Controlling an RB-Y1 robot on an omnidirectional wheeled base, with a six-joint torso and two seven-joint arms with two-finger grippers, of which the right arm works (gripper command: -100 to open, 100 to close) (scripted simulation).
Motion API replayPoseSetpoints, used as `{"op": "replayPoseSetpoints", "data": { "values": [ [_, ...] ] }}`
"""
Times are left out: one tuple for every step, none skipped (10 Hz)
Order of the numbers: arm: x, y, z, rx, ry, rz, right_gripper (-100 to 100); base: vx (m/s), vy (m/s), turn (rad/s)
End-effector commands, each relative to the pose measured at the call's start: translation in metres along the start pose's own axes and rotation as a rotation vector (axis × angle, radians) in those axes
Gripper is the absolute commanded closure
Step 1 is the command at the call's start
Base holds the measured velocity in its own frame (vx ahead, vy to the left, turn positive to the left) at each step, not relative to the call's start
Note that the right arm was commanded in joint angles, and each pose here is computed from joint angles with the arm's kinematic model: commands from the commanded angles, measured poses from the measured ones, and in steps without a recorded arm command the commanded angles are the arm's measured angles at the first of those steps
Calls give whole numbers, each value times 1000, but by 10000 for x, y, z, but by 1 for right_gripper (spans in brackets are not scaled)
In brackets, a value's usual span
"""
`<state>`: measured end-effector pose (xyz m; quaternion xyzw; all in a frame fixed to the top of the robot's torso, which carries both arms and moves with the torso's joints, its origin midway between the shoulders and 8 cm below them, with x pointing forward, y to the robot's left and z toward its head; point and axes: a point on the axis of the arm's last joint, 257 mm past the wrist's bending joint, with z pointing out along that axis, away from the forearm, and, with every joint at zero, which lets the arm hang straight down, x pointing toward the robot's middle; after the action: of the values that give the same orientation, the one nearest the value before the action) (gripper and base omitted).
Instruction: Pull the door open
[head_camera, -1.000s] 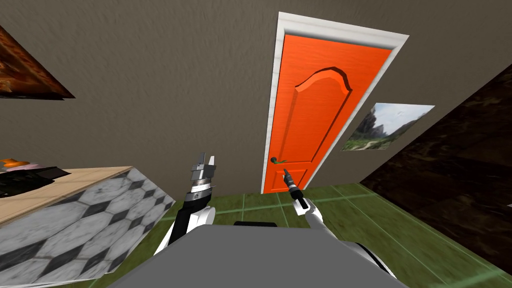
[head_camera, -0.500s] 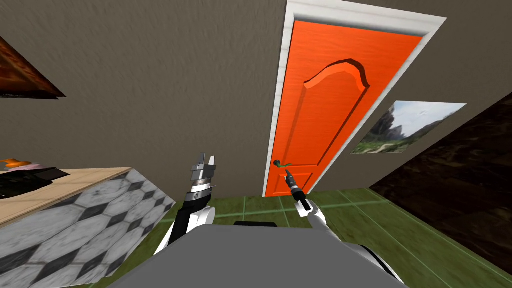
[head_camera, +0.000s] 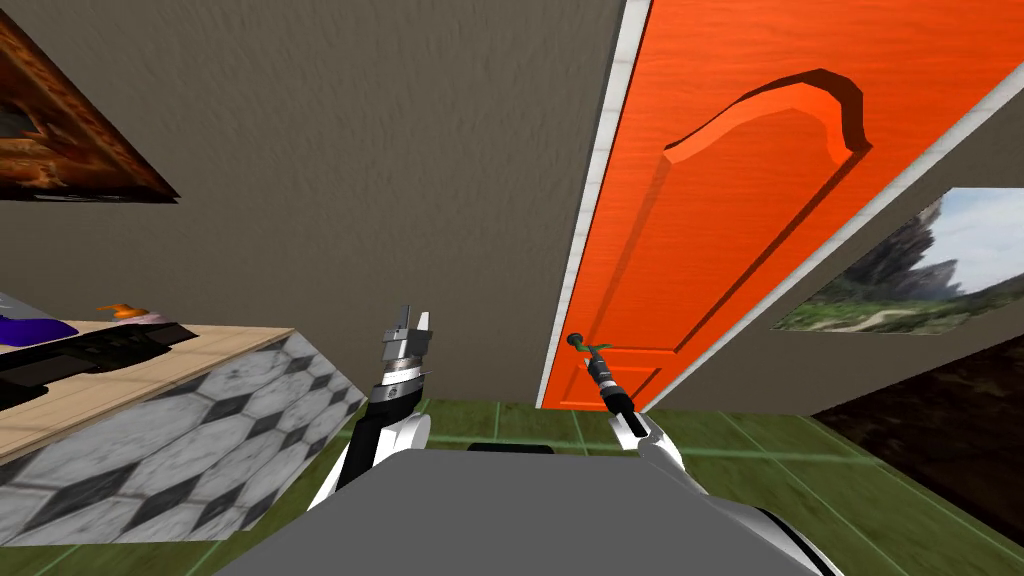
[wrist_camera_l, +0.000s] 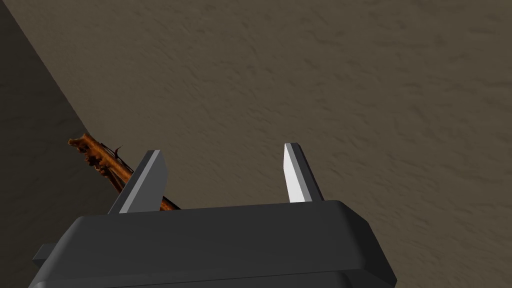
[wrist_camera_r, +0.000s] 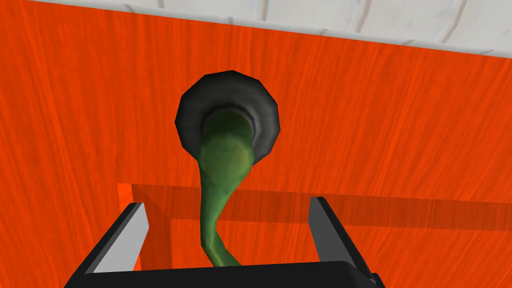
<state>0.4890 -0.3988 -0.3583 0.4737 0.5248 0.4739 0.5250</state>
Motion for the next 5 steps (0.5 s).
{"op": "replayPoseSetpoints", "data": {
  "values": [
    [-270,-4,-141,1,-27,-2,-100,200,64,166],
    [-282,-103,-193,24,-32,3,-100,142,29,26],
    [-284,-126,-206,30,-34,4,-100,55,7,-18],
    [-270,-4,-141,1,-27,-2,-100,0,0,0],
    [-276,-55,-160,12,-29,1,-100,0,0,0]
  ]
}}
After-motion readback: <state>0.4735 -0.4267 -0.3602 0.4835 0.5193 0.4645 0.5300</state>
